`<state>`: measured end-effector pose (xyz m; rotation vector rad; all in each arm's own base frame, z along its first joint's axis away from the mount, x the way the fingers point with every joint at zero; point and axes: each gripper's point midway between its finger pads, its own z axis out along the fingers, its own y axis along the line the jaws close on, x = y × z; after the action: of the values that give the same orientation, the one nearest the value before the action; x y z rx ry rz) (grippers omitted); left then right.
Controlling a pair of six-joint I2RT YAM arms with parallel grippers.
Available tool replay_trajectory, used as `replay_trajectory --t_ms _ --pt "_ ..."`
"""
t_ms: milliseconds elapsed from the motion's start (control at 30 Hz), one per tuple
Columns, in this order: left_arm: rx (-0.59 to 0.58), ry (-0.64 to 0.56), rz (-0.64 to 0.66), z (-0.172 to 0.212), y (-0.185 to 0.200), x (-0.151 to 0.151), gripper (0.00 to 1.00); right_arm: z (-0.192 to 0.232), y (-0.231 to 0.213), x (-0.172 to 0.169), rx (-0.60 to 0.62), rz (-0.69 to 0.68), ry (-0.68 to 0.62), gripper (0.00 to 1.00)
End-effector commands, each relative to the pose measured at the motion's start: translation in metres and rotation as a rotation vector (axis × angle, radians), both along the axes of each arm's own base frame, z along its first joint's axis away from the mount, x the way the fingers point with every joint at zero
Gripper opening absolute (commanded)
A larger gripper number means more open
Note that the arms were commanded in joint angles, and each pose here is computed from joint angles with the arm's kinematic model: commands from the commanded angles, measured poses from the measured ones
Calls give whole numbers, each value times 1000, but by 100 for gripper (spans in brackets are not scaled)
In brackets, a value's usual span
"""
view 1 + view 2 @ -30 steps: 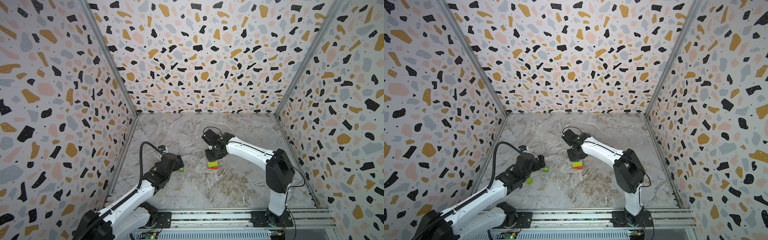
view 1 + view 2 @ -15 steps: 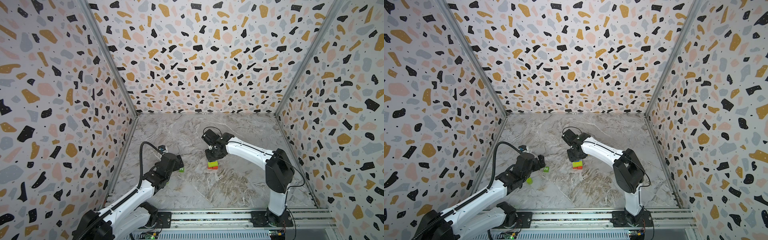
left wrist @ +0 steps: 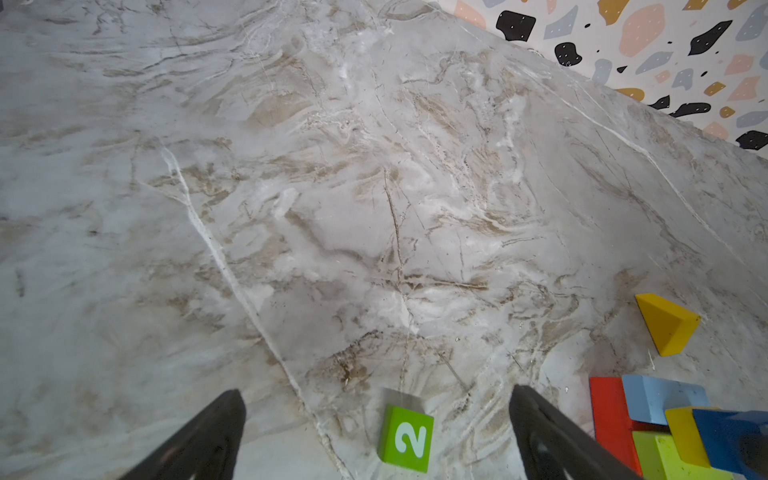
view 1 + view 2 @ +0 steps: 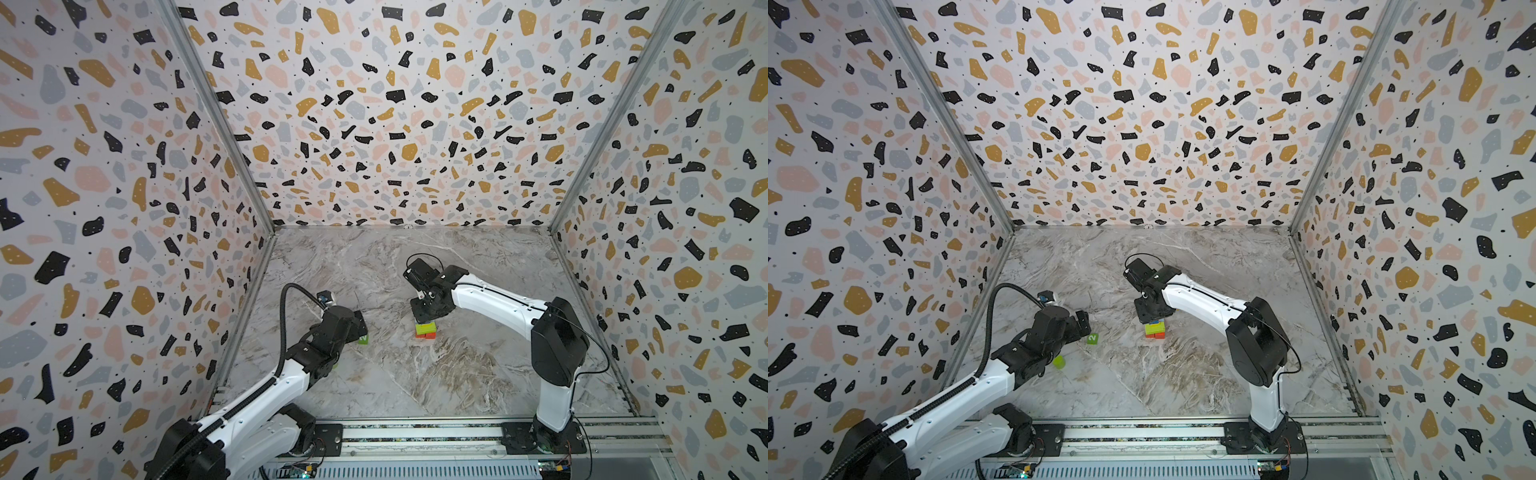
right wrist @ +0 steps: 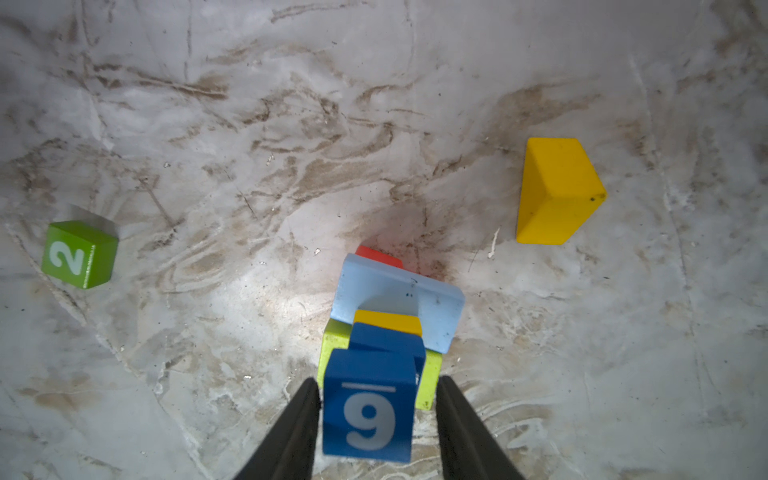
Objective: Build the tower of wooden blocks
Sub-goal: 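Open and raise the right gripper while the left gripper moves over the green 2 cube, then lower the left gripper over the green 2 cube and close on it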
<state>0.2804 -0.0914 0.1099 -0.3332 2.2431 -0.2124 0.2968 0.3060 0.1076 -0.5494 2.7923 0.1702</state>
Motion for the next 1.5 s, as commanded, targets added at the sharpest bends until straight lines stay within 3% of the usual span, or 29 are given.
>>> replay_trajectory --t_ms 0,367,600,767,867,933,1167,1467 --pt "4 -11 -46 15 -9 4 100 38 -5 3 65 5 -84 49" --pt "46 114 -190 33 -31 3 96 100 -23 -4 370 96 -280 55" --pt "110 177 -215 31 -32 2 90 113 -48 -14 522 117 -369 57" --pt "218 236 -252 23 -36 -3 81 119 -61 -22 657 126 -417 58" --pt "224 259 -262 17 -41 -5 74 122 -70 -26 742 123 -450 59" --pt "208 273 -265 13 -45 -6 67 123 -77 -27 782 112 -471 63" --pt "207 323 -285 -6 -55 -7 60 124 -94 -25 881 86 -490 80" --pt "193 390 -310 -36 -64 -8 59 113 -113 -26 928 59 -504 94"
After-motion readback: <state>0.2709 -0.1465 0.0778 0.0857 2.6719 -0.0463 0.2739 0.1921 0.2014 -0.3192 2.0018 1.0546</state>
